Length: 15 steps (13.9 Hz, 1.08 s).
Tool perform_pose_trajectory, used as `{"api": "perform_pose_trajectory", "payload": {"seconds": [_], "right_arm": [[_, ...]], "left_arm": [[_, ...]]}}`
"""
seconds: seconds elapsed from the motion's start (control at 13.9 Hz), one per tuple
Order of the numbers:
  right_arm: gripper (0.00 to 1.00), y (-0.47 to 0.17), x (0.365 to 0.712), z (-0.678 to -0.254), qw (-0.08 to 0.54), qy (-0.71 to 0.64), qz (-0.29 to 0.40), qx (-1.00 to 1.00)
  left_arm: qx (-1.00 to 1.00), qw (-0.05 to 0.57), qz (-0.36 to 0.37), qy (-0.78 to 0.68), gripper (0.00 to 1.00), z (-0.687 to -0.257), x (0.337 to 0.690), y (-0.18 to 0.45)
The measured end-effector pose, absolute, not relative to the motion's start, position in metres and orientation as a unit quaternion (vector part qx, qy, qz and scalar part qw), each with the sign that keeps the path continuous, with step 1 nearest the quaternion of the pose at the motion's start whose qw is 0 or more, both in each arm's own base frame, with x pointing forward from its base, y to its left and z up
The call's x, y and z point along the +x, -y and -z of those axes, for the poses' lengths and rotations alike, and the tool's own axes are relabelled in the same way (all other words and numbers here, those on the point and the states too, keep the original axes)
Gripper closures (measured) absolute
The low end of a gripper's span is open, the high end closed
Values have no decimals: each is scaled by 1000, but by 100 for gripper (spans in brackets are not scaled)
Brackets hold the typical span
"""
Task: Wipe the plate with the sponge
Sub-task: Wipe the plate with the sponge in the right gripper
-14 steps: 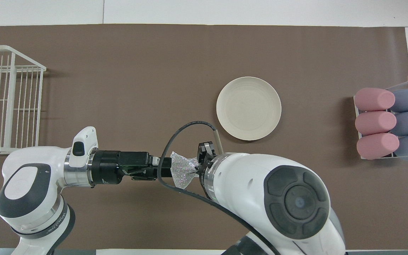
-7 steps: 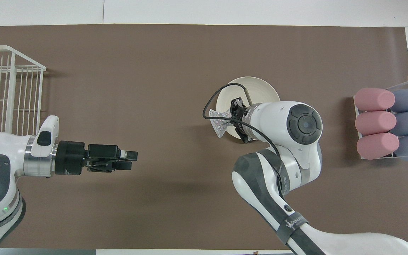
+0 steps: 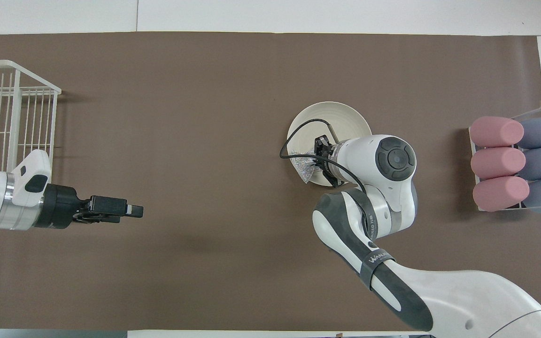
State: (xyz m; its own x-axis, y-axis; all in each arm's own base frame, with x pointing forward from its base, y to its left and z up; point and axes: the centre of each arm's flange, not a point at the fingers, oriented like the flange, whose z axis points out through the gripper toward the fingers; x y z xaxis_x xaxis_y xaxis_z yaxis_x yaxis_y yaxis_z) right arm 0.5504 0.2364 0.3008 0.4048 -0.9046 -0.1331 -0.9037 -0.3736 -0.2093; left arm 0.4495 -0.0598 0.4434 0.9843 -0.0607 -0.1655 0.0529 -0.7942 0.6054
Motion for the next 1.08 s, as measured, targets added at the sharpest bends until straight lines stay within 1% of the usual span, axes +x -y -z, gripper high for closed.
{"api": "perform_pose_trajectory", "payload": {"seconds": [0.36, 0.57, 0.65, 0.86, 0.93, 1.08], "right_arm": [[96, -159, 577, -300, 121, -506, 24, -853], [96, -170, 572, -298, 126, -508, 16, -852], [96, -183, 568, -298, 134, -516, 5, -846], [96, -240, 546, -298, 150, -537, -20, -830], [96, -248, 543, -298, 152, -539, -18, -828], [96, -238, 546, -297, 153, -533, -13, -832]], "left_arm": [[981, 185, 51, 39, 0, -442, 461, 35], [992, 106, 23, 70, 0, -441, 470, 24], [993, 92, 15, 75, 0, -441, 473, 22], [994, 81, 7, 78, 0, -439, 476, 19], [994, 80, 6, 78, 0, -439, 477, 19], [994, 80, 5, 78, 0, -439, 477, 19]]}}
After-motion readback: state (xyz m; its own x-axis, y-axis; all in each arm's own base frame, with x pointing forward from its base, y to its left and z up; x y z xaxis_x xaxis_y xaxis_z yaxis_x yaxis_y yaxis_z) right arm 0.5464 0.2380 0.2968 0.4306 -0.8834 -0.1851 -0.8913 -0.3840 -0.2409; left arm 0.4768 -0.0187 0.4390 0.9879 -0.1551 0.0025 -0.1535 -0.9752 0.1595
